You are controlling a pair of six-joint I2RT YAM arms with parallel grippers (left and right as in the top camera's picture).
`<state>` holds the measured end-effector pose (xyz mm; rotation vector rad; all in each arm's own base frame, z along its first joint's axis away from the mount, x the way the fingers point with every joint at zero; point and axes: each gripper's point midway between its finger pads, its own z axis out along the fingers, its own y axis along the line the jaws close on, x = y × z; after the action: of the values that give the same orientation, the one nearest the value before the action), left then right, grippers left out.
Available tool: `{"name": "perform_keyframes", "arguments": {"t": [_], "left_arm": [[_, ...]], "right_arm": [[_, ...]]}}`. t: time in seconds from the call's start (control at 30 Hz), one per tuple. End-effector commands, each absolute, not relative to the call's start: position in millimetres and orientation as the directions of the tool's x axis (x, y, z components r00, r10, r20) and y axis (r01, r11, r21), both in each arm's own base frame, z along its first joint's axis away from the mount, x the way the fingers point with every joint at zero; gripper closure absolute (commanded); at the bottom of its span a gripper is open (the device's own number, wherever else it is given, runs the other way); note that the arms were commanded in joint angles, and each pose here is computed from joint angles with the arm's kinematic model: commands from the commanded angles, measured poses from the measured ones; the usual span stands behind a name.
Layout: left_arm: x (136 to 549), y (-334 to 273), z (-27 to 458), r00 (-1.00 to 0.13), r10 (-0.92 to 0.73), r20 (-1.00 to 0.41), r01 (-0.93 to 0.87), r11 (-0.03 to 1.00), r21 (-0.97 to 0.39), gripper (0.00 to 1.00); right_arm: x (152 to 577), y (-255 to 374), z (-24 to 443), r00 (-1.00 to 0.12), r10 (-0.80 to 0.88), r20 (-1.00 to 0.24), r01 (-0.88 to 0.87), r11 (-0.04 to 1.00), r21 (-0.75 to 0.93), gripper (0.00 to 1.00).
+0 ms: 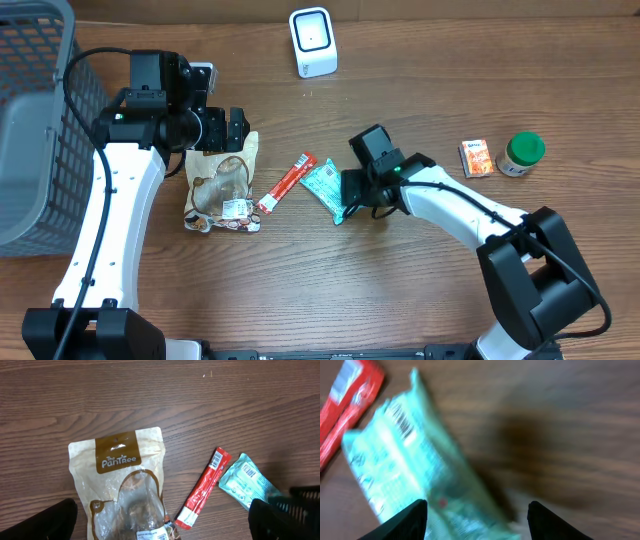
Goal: Scan the item barcode
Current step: 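Lower the right gripper onto the wipe pack and close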
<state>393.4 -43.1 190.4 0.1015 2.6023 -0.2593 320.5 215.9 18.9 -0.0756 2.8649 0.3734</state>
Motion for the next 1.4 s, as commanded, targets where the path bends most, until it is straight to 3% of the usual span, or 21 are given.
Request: {"name": "perform_keyframes", "arguments": {"t": [0.0,0.2,0.37,0.57,0.7,0.83,0.97,1.13,1.37], "left_arm": [[396,-45,191,-0.863,0.012,-0.506,0.117,0.977,-0.177,0.0],[396,-45,191,-0.863,0.012,-0.506,0.117,0.977,-0.177,0.0],[396,-45,191,-0.863,0.012,-0.506,0.117,0.977,-0.177,0.0],[396,-45,191,-0.863,0.012,-0.506,0.117,0.977,-0.177,0.0],[396,-45,191,-0.863,0.012,-0.506,0.117,0.977,-0.177,0.0],[396,-45,191,-0.863,0.012,-0.506,0.117,0.977,-0.177,0.0],[396,-45,191,-0.863,0.012,-0.506,0.117,0.977,-0.177,0.0],[396,-45,191,-0.863,0.012,-0.506,0.117,0.977,-0.177,0.0],[396,-45,191,-0.863,0.012,-0.506,0.117,0.977,-0.177,0.0]], "right_arm": [[300,235,18,-0.976,-0.069,-0.209,-0.133,0.941,0.311,0.34],[287,252,18,-0.966,-0.14,-0.217,-0.203,0.93,0.306,0.31],[302,240,27,-0.951,-0.157,-0.265,-0.217,0.952,0.215,0.31],[321,246,89,-0.925,-0.19,-0.329,-0.248,0.958,0.146,0.32],[314,266,105,-0.896,-0.26,-0.36,-0.321,0.94,0.12,0.35],[296,275,94,-0.874,-0.338,-0.349,-0.371,0.928,0.03,0.38],[282,275,74,-0.844,-0.419,-0.335,-0.406,0.907,-0.11,0.49],[282,265,49,-0.81,-0.486,-0.329,-0.415,0.871,-0.265,0.5],[283,267,24,-0.796,-0.53,-0.292,-0.455,0.842,-0.289,0.5]]}}
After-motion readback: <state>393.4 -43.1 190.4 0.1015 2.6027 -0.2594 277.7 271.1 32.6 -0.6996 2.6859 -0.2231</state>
